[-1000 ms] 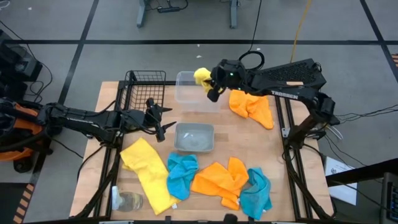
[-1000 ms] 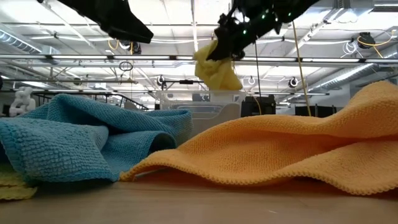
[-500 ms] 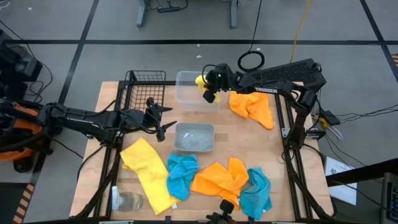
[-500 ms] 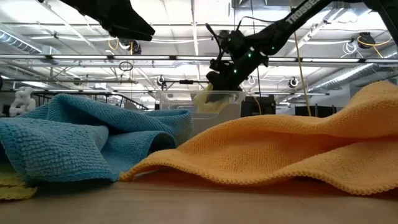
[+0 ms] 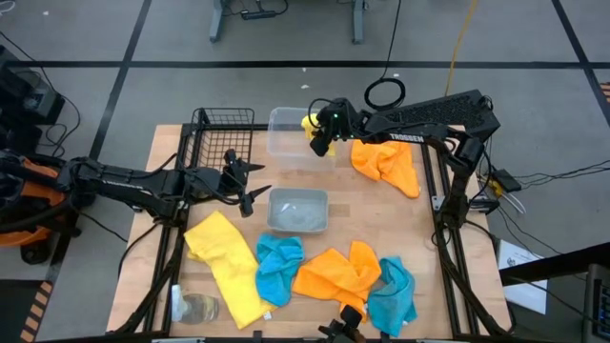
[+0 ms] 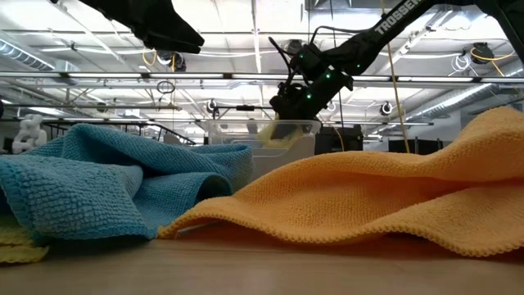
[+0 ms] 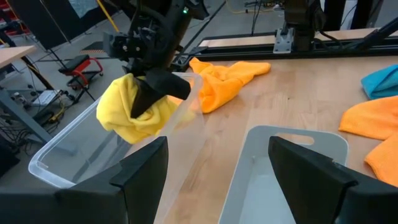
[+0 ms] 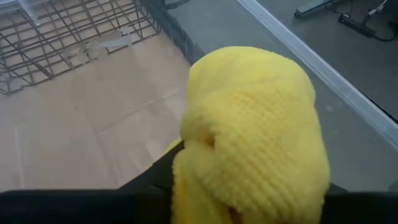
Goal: Sort microfiber towel by color & place in baskets
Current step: Put the right yellow microfiber cloth into the transparent bin, then put the yellow microfiber cloth into the transparent bin
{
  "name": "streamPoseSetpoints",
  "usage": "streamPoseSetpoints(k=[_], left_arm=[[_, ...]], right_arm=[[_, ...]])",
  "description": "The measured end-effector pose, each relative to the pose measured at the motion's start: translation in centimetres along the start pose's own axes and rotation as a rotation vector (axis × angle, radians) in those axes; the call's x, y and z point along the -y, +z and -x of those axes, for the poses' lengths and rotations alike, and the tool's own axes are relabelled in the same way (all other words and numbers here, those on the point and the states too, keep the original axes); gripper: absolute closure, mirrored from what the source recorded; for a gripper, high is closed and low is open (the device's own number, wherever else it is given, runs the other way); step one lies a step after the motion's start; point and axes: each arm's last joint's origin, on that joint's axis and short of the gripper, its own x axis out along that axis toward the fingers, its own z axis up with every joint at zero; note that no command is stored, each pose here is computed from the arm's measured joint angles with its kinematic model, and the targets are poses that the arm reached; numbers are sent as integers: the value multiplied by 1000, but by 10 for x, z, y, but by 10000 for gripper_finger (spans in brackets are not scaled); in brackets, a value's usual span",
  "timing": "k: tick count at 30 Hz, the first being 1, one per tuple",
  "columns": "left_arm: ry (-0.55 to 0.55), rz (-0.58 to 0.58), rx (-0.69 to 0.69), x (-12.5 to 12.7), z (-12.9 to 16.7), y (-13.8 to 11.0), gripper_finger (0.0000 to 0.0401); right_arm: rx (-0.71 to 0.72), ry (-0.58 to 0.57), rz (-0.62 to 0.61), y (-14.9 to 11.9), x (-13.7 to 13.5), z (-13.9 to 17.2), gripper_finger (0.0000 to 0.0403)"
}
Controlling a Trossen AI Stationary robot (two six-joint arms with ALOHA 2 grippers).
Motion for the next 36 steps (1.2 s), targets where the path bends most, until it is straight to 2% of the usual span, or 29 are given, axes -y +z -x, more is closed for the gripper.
streamPoseSetpoints(k=[8, 17, 25, 27, 32, 36], left_arm=[[-1, 0, -1, 0, 0, 0, 118], [-1, 3, 6, 0, 0, 1, 118], [-1, 4, 6, 0, 0, 1, 118], [-1, 4, 6, 0, 0, 1, 118], [-1, 4, 4, 0, 0, 1, 118], [-1, 3, 4, 0, 0, 1, 118]], right_arm=[[-70, -6, 73, -2, 0, 11, 186], [-37, -30, 137, 8, 0, 30, 110], [-94, -28, 148, 3, 1, 30, 104], [-109, -56, 156, 2, 2, 32, 104], [-118, -84, 218, 6, 1, 48, 110], [-67, -75, 224, 15, -5, 66, 129]])
